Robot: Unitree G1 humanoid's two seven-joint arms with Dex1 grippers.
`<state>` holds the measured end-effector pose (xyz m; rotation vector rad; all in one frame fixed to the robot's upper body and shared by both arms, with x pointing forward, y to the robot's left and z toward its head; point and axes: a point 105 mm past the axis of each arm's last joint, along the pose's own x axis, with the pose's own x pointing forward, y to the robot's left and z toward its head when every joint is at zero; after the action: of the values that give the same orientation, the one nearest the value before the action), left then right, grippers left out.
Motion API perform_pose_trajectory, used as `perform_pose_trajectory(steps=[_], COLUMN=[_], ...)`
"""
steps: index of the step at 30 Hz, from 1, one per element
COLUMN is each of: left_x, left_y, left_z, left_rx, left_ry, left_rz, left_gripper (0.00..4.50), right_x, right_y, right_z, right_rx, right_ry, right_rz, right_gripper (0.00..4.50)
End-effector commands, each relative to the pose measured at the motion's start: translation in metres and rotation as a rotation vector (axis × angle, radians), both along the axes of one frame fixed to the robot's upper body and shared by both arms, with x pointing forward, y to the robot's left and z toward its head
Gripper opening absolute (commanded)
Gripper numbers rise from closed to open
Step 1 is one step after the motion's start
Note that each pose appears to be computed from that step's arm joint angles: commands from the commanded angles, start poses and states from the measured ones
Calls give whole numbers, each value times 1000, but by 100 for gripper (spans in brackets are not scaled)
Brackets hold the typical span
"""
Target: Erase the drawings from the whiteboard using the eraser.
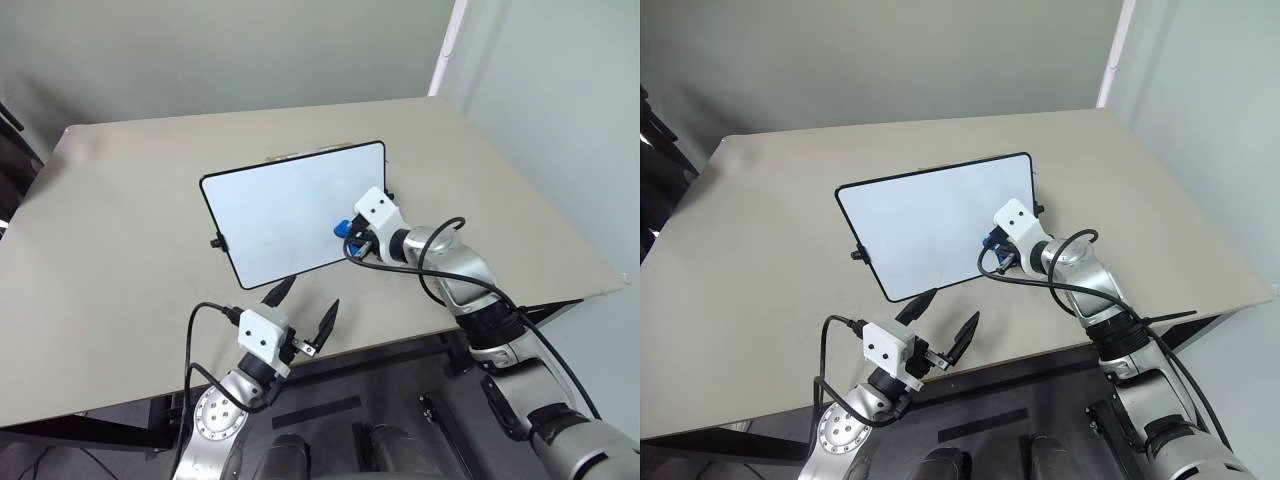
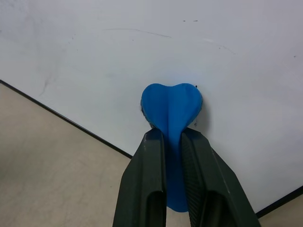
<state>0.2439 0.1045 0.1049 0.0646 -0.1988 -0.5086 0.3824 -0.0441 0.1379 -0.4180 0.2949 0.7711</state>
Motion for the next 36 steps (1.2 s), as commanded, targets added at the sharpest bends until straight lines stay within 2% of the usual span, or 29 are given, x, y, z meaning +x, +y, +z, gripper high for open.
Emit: perform_pose_trajectory(steps=[1, 11, 26, 32, 36], left_x=[-1, -1, -4, -6, -6], left_y=[-2, -3, -3, -3, -3], left_z=[10, 10, 12, 13, 13], left_rx=[-11, -14, -18, -19, -20], left_ry=[-39, -37, -43, -44, -43], left_rz=[-9, -13, -8, -5, -4], left_gripper=[450, 450, 450, 450, 450], right_x=[12, 18, -1, 3, 12], right_y=[-15, -44, 14, 15, -3], right_z=[16, 9, 10, 15, 17], right_rx=[-3, -41, -37, -44, -57], right_ry=[-58, -40, -51, -72, -77], right_rz=[-72, -157, 34, 30, -31], right_gripper=[42, 42, 42, 42, 42])
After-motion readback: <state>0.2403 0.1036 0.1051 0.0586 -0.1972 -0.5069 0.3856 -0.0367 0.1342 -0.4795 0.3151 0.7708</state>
